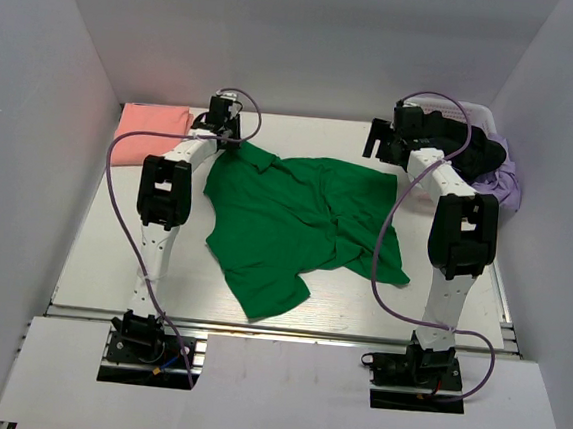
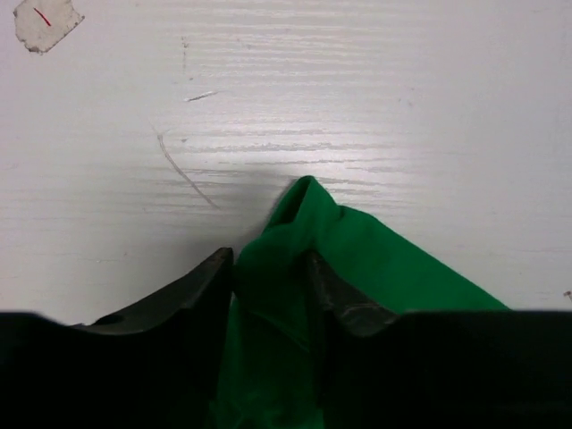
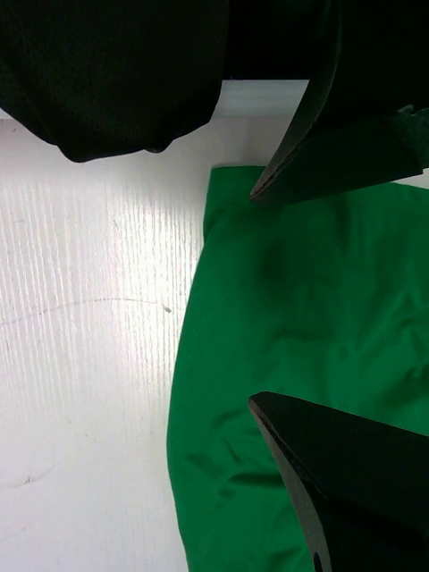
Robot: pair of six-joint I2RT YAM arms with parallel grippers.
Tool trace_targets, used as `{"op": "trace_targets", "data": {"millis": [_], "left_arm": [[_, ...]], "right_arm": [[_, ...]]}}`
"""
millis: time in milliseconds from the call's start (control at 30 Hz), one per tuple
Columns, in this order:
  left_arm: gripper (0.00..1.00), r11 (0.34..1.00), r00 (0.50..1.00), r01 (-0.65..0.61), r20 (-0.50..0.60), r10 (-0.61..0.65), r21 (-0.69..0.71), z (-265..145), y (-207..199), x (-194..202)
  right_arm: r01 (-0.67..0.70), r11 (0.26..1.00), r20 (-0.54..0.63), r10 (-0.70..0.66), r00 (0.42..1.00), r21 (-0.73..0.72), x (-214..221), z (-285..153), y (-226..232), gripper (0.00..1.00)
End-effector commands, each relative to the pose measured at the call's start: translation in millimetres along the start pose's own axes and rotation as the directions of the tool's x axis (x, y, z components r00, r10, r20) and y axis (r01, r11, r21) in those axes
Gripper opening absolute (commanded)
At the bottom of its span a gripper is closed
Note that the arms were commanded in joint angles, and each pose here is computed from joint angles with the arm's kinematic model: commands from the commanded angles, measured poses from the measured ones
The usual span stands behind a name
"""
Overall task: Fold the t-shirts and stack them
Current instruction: Flatten out the tshirt
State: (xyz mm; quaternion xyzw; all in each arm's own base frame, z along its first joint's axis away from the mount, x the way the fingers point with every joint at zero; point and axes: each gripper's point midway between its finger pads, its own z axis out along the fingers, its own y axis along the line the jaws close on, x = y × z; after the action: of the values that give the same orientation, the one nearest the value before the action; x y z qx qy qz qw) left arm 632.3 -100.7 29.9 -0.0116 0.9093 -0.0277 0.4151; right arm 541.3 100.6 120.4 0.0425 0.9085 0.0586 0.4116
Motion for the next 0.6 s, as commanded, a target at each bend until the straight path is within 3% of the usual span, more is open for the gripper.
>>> {"op": "trace_targets", "data": {"millis": [0, 33, 200, 467, 533, 567], "left_arm": [[0.46, 1.000, 0.999, 0.006, 0.049, -0.007, 0.025, -7, -2, -17], [0.39, 1.000, 0.999, 0.006, 0.049, -0.007, 0.025, -7, -2, -17], [0.28, 0.999, 0.999, 0.005, 0.047, -0.007, 0.034, -4, -3, -16], [0.33, 0.998, 0.990, -0.044, 0.138, 0.038, 0.041, -31, -5, -57], [0.26, 0.997, 0.990, -0.048, 0.136, 0.038, 0.068, -35, -10, -59], [0.15, 0.996, 0.991, -0.049, 0.126, 0.039, 0.076, -36, -11, -56]], "right_arm": [[0.017, 0.999, 0.010, -0.018, 1.000, 0.034, -4, 4, -7, 0.90], [0.014, 0.999, -0.003, -0.014, 1.000, 0.038, -1, 7, -7, 0.90], [0.014, 0.997, -0.043, -0.011, 0.999, 0.073, 9, 15, -13, 0.90], [-0.001, 0.996, -0.062, 0.007, 0.998, 0.094, 15, 28, -13, 0.90], [-0.006, 0.994, -0.076, 0.015, 0.997, 0.111, 21, 35, -16, 0.90], [-0.021, 0.993, -0.078, 0.030, 0.996, 0.118, 21, 38, -15, 0.90]]}}
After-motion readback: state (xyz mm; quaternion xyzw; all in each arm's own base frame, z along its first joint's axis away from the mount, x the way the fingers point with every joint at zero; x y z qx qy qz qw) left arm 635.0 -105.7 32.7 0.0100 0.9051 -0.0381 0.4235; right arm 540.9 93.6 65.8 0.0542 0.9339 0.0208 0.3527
